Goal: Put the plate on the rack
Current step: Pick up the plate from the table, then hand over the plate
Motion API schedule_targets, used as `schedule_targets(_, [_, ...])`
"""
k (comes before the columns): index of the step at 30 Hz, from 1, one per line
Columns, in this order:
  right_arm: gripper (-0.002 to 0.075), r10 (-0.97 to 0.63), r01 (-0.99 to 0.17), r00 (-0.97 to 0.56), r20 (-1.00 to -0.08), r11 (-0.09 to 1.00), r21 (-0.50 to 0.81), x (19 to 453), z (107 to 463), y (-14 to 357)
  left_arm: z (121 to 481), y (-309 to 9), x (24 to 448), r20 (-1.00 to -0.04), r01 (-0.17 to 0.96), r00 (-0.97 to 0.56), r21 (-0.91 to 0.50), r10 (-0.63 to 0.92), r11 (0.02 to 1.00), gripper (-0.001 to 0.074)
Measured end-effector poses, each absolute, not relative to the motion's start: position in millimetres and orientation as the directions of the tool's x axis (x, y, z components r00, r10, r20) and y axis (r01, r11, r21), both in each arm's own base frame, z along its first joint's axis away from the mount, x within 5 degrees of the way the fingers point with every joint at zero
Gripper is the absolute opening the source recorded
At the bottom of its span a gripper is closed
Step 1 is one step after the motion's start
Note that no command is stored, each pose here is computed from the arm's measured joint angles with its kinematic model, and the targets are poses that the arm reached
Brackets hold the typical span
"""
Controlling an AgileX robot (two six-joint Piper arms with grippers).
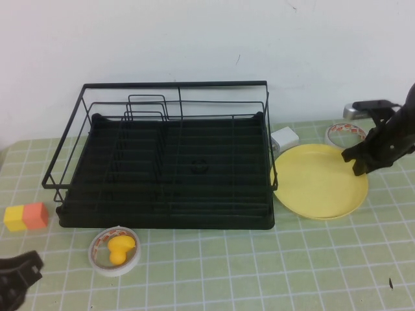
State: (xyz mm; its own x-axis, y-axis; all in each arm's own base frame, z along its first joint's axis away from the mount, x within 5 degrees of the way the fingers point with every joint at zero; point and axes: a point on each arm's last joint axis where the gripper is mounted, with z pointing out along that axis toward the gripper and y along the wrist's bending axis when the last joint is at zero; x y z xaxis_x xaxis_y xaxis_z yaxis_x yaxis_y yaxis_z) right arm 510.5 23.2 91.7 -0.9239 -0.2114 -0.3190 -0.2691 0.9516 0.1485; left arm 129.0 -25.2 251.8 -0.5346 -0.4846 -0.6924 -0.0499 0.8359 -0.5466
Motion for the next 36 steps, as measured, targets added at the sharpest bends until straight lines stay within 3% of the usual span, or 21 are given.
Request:
schedule_targets(6, [0.0011,-0.281,-0.32,-0.879,-0.384,0.947,0.039,505.4,159.9,17.2,255.3,-39.0,125.3,-0.561,-0.02,-0.595,-0.705,-0.575,0.709,-0.0001])
schedule_targets(12, [0.001,-0.307,-0.338,-0.825,-0.475,0.941,-0.021,485.3,246.6,15.0,273.8,-55.1,123.0,-0.518,0.165,-0.607,-0.824,-0.602,0.543,0.0021])
schedule_targets(15, [0.001,-0.309,-0.357,-0.787,-0.534,0.934,-0.014,468.9,290.1,18.2,281.5,-58.1,122.5,-0.523,0.234,-0.59,-0.84,-0.615,0.49,0.0134])
schedule_targets(19, [0.001,-0.3,-0.454,-0.721,-0.625,0.886,0.098,445.1,336.5,34.8,283.7,-58.5,122.5,-0.547,0.266,-0.576,-0.828,-0.608,0.493,0.0405])
schedule_targets(23, [0.001,-0.353,-0.605,-0.642,-0.681,0.778,0.168,419.4,367.9,75.0,283.6,-56.6,124.0,-0.562,0.264,-0.555,-0.818,-0.613,0.511,0.0547])
schedule_targets(30, [0.001,-0.529,-0.817,-0.506,-0.681,0.546,0.184,378.3,369.9,185.5,283.5,-55.2,125.0,-0.578,0.264,-0.539,-0.806,-0.612,0.529,0.0576])
schedule_targets(36, [0.001,-0.59,-0.902,-0.389,-0.708,0.401,0.161,345.5,364.3,257.6,283.6,-55.2,125.0,-0.587,0.27,-0.536,-0.8,-0.607,0.535,0.0578])
